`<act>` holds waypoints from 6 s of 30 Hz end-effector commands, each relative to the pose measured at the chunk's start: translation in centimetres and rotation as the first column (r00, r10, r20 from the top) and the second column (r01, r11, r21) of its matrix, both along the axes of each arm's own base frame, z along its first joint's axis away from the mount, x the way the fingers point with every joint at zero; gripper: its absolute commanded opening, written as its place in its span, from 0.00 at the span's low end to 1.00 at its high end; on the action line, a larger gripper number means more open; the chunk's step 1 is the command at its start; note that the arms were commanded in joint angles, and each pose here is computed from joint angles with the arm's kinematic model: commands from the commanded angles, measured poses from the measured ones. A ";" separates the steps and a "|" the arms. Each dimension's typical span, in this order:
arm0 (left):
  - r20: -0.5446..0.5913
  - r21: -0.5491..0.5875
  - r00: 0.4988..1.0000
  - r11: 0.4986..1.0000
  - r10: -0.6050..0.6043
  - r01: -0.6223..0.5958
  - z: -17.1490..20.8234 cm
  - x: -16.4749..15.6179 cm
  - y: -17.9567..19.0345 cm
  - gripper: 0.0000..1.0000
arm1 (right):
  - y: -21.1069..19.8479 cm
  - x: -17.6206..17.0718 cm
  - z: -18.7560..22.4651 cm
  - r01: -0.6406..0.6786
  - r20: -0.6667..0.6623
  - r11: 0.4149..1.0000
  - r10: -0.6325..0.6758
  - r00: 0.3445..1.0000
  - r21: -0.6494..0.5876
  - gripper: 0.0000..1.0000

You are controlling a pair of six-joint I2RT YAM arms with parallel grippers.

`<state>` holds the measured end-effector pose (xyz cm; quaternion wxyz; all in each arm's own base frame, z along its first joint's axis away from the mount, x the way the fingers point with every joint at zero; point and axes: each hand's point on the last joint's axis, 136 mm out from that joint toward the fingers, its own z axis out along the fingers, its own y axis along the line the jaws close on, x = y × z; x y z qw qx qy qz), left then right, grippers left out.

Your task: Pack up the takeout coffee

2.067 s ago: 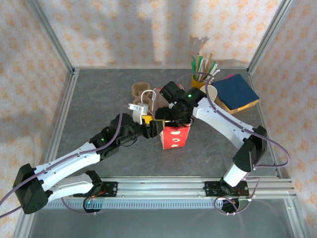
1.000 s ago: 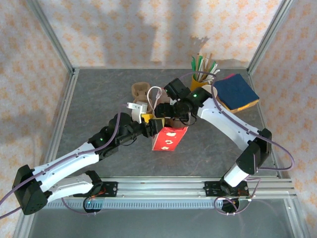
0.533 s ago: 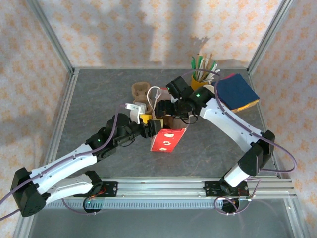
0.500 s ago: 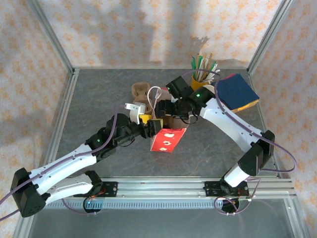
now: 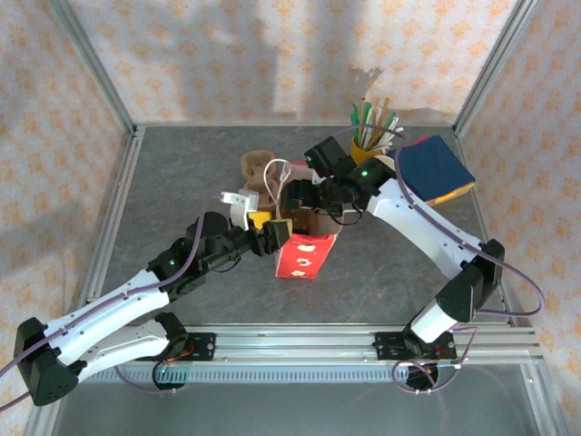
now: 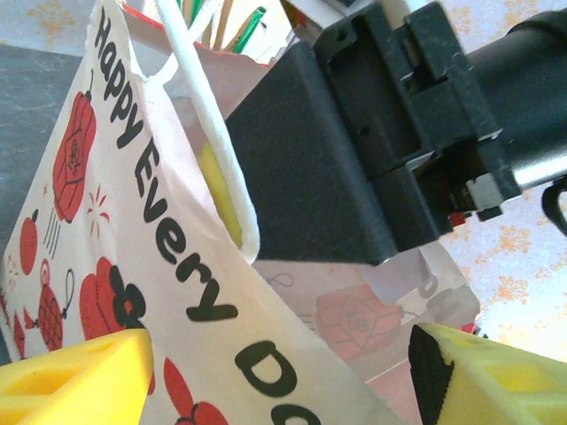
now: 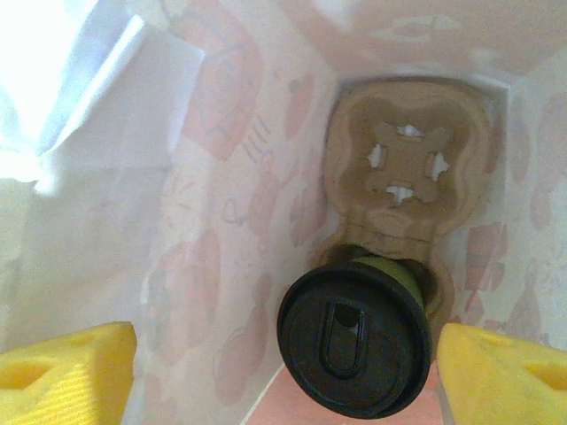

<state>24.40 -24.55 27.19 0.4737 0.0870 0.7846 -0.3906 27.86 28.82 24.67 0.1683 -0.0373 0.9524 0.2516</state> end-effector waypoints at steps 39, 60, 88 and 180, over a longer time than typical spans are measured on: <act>0.115 0.101 0.953 0.951 0.282 -0.293 8.2 3.8 7.6 0.75 | -22.1 20.7 10.0 0.505 0.503 0.863 -0.424 0.754 -0.030 0.73; 0.063 0.133 0.958 0.949 0.281 -0.287 5.4 7.8 8.0 0.76 | -26.1 27.9 1.7 0.521 0.420 0.848 -0.440 0.794 -0.096 0.50; 0.037 0.120 0.963 0.956 0.266 -0.269 4.2 8.2 7.8 0.75 | -26.4 33.2 0.5 0.468 0.465 0.878 -0.372 0.803 -0.106 0.34; 0.048 0.064 0.969 0.967 0.242 -0.245 4.6 6.5 8.0 0.75 | -22.3 28.5 5.9 0.321 0.535 0.944 -0.231 0.812 -0.079 0.09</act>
